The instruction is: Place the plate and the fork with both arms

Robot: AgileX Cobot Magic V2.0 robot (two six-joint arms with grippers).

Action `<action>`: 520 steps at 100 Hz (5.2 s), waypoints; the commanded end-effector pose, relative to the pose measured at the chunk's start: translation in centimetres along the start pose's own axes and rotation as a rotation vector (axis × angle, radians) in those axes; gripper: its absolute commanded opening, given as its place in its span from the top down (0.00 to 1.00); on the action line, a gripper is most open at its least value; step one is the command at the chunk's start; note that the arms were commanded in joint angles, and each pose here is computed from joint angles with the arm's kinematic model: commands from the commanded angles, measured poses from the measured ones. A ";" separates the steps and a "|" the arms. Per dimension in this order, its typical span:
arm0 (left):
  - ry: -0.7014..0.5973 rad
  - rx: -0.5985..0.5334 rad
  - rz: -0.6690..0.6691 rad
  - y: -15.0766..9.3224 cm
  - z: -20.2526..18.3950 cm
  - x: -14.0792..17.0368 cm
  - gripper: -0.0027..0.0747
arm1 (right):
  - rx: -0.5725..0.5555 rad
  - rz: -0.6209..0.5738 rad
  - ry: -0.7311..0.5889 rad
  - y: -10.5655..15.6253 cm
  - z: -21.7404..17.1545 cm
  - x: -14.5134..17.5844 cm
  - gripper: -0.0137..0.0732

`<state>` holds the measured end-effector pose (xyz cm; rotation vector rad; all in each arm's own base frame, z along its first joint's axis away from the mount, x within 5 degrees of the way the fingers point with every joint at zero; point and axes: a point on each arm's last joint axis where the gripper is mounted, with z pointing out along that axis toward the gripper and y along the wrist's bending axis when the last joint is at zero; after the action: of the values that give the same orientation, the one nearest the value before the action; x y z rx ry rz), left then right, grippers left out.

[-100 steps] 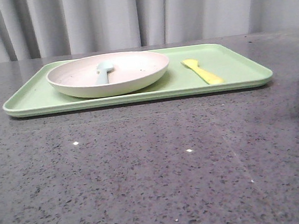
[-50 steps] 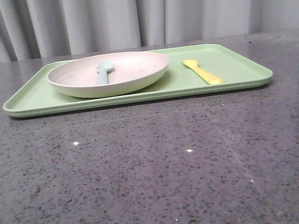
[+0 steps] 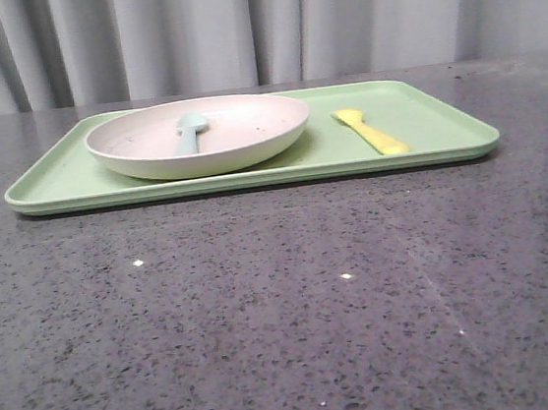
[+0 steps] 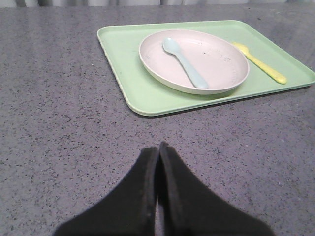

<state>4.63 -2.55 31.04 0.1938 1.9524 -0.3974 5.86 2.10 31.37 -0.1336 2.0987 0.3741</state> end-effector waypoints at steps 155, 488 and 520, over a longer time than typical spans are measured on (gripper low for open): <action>-0.466 -0.283 0.145 2.9 1.4 3.1 0.99 | -0.011 -0.016 -0.083 0.2 -0.4 -1.1 0.92; -0.441 -0.361 0.062 4.7 3.6 9.4 0.99 | 0.214 -0.094 -0.607 -3.9 4.5 9.4 0.92; -0.441 -0.361 0.062 4.7 3.6 9.4 0.99 | 0.215 -0.093 -0.600 -3.9 4.5 9.5 0.92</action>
<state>5.60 -0.03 19.92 -0.0482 1.6354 -0.0335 5.66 0.35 19.41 0.0181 1.6184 0.1173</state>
